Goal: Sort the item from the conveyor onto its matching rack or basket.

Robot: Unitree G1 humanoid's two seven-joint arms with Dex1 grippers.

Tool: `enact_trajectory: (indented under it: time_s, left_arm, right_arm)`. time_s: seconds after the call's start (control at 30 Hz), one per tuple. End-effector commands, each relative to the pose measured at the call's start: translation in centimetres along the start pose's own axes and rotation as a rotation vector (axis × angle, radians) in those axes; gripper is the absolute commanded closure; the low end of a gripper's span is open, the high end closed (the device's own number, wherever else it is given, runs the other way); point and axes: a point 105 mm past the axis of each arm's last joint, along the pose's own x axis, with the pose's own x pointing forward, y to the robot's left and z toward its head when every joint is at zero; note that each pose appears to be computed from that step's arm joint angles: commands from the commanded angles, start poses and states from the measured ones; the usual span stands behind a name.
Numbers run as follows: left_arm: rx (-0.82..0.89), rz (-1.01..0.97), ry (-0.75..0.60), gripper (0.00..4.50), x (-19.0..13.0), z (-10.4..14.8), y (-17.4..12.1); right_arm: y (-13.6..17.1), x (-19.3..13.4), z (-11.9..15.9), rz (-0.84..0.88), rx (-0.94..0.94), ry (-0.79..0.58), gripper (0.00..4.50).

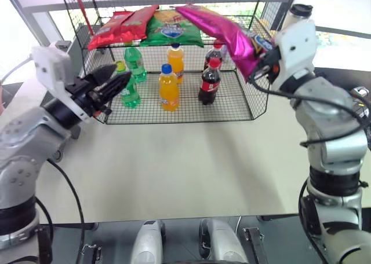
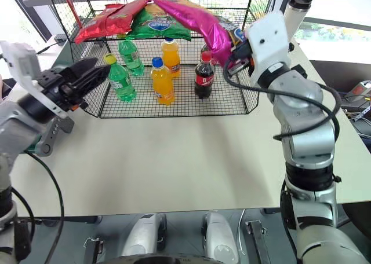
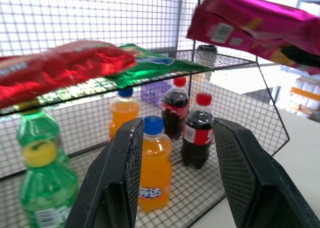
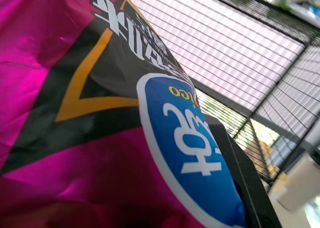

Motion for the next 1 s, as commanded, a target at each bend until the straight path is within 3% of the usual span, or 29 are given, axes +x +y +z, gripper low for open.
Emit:
enact_trajectory:
  time_s: [0.03, 0.3, 0.5, 0.9, 0.93, 1.0]
  left_arm:
    - [0.027, -0.005, -0.069, 2.28, 0.4, 0.6, -1.3]
    - [-0.001, 0.025, -0.078, 2.28, 1.1, -1.2, -2.0]
    - [-0.018, 0.024, -0.085, 2.28, 1.8, -2.0, -2.5]
    - [-0.034, 0.063, -0.087, 2.28, 1.6, -3.2, -2.7]
    - [-0.035, 0.064, -0.087, 2.24, 1.7, -3.2, -2.7]
    - [-0.038, 0.065, -0.087, 2.24, 1.8, -3.4, -2.7]
  right_arm:
    - [-3.8, 1.2, 0.3, -0.180, -0.110, 0.047, 4.50]
    - [-5.0, 3.7, 0.3, -0.263, -0.264, 0.064, 4.50]
    - [-4.5, 6.6, -0.9, -0.204, -0.243, 0.115, 4.50]
    - [-6.2, 8.6, 0.2, -0.217, -0.269, 0.148, 4.50]
    - [-5.9, 8.7, 0.3, -0.206, -0.248, 0.142, 3.78]
    - [-4.9, 9.0, 0.3, -0.167, -0.208, 0.135, 3.06]
